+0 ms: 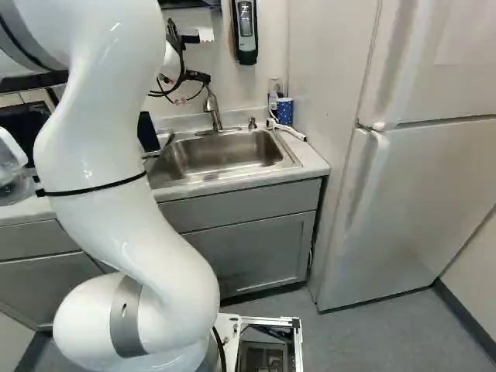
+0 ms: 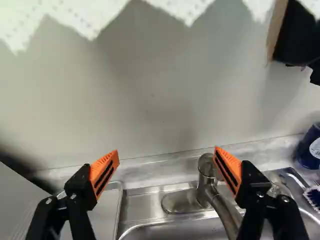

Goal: Rinse the cup and place it in the tray

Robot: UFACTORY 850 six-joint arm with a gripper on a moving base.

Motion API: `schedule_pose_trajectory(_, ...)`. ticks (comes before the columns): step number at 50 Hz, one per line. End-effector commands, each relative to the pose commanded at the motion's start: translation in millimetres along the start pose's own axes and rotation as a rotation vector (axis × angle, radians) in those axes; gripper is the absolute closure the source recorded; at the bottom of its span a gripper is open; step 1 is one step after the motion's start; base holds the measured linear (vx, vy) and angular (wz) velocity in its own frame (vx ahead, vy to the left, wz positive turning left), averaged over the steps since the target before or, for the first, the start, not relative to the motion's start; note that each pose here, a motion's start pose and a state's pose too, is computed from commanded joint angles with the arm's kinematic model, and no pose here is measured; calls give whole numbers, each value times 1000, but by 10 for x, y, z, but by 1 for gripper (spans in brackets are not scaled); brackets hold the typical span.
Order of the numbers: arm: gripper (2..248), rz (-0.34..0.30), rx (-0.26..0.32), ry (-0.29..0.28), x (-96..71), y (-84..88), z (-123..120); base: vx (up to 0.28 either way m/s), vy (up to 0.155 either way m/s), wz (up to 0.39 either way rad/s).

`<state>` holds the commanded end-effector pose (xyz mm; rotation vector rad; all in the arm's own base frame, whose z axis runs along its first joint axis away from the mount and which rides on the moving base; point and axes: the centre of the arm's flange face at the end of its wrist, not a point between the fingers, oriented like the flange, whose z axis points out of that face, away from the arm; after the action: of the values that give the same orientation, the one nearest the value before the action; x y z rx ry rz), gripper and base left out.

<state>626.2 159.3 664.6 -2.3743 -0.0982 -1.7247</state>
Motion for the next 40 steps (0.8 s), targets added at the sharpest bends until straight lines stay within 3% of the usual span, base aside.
schedule_pose_trajectory(26, 3, 0, 3, -22, -20, -2, 0, 0, 0, 0)
schedule_pose_trajectory(40, 3, 0, 0, -2, -1, 0, 0, 0, 0, 0)
